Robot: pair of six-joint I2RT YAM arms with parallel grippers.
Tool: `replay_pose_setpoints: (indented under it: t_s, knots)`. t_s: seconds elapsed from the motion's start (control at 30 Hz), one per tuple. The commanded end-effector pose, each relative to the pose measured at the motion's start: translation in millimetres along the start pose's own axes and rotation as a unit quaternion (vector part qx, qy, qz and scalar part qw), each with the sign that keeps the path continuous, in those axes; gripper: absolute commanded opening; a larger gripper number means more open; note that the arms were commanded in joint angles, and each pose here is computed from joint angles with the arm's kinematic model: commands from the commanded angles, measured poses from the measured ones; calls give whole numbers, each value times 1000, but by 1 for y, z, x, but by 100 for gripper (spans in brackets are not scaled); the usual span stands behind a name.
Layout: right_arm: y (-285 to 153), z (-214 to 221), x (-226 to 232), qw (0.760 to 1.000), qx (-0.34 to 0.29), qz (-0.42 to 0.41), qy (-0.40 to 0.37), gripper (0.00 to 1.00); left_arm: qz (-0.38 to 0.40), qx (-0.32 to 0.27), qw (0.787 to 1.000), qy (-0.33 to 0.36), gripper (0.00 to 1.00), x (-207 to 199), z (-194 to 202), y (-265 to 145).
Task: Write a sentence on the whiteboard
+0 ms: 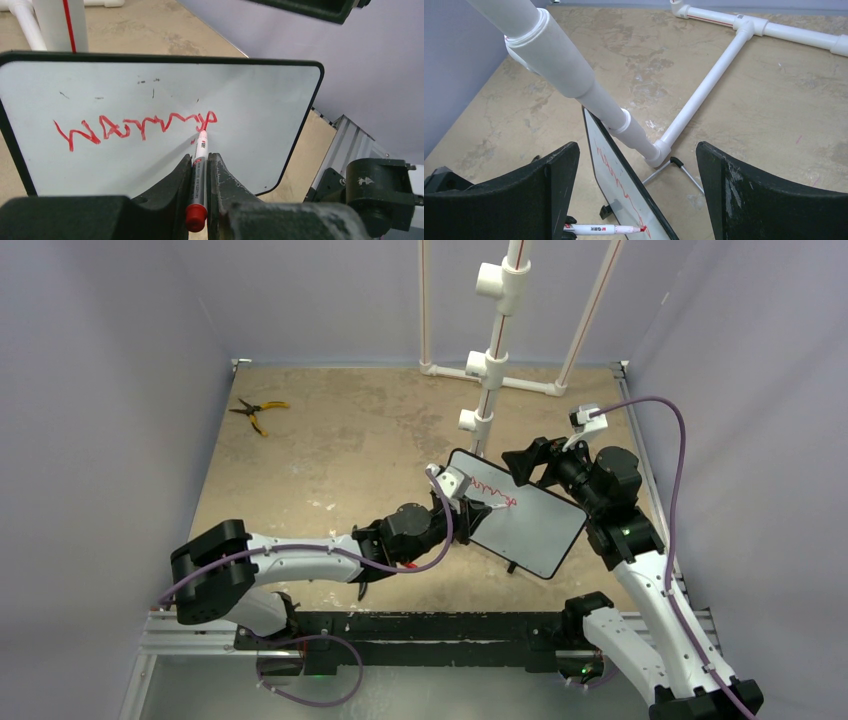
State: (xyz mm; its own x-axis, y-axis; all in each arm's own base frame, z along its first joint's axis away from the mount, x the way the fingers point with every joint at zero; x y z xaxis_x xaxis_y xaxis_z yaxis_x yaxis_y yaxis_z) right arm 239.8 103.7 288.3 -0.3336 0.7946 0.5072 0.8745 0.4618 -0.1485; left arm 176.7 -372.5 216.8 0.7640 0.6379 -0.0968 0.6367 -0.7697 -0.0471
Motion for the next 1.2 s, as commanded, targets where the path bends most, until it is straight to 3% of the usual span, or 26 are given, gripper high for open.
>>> replay_pose_setpoints:
  t_s: [0.0,0.2,0.73,1.17]
  knots:
    - [0,-5,3,1000,-16,-7,0,89,-3,-2,1000,-15,0,2,3,-7]
    - [0,-4,3,1000,-15,-5,0,89,-1,3,1000,-16,0,3,10,-9]
    - [1,-5,2,1000,-17,-2,0,89,69,-52,996,-19,0,-20,-31,-1]
    - [0,-6,3,1000,-20,-3,0,89,21,-76,997,3,0,-11,-53,9]
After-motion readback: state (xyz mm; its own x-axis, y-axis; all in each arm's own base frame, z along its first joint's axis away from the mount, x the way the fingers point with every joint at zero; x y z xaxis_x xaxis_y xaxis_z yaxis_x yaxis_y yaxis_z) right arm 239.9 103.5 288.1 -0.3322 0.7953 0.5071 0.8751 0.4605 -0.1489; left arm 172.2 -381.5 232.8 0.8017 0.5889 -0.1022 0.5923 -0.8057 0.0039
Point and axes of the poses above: each gripper's point midway between its finger pads, its own y axis out along the fingers, its own x axis along the line the jaws close on, z = x × y, the point moved 5 cm from there along -y, back along the fingers, and after that the axes turned 13 degrees about y, right-handed, at the moved point
